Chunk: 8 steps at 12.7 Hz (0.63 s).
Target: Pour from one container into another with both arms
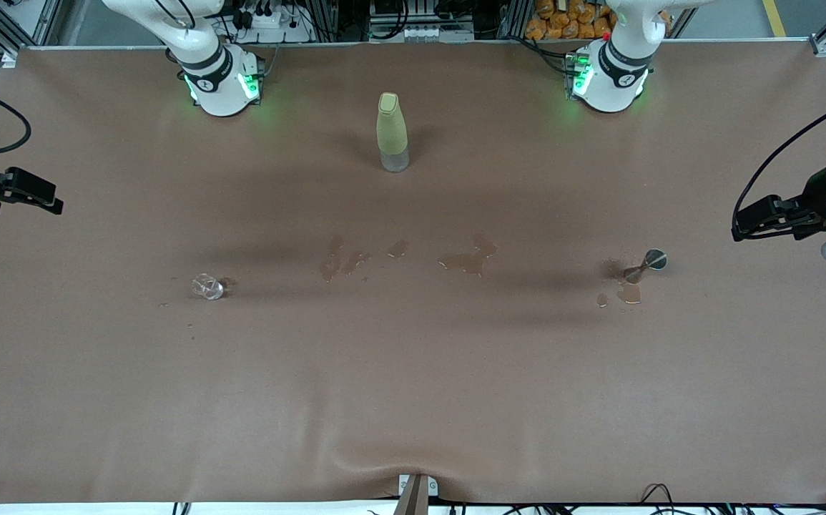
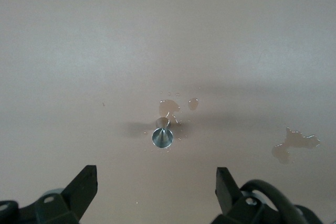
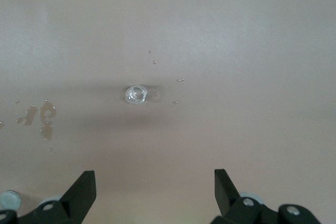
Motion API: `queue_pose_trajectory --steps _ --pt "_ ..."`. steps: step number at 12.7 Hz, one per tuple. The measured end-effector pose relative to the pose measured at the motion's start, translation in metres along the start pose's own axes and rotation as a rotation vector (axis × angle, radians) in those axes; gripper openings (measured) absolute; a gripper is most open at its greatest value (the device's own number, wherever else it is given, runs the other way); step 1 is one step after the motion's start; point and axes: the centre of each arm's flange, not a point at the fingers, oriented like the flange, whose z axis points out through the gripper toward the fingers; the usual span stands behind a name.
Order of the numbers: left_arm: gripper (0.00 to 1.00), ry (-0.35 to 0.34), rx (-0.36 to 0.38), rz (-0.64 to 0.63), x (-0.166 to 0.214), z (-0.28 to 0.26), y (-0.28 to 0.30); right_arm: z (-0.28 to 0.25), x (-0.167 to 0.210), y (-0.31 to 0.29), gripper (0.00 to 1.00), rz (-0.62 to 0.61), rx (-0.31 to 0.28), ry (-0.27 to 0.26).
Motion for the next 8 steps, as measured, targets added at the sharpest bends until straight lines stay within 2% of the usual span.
queue_pose_trajectory --steps 8 --pt "1.00 0.000 0.000 0.000 0.0000 0.0000 -0.0001 0.0000 0.0004 -0.0060 1.00 -0.011 -0.001 0.000"
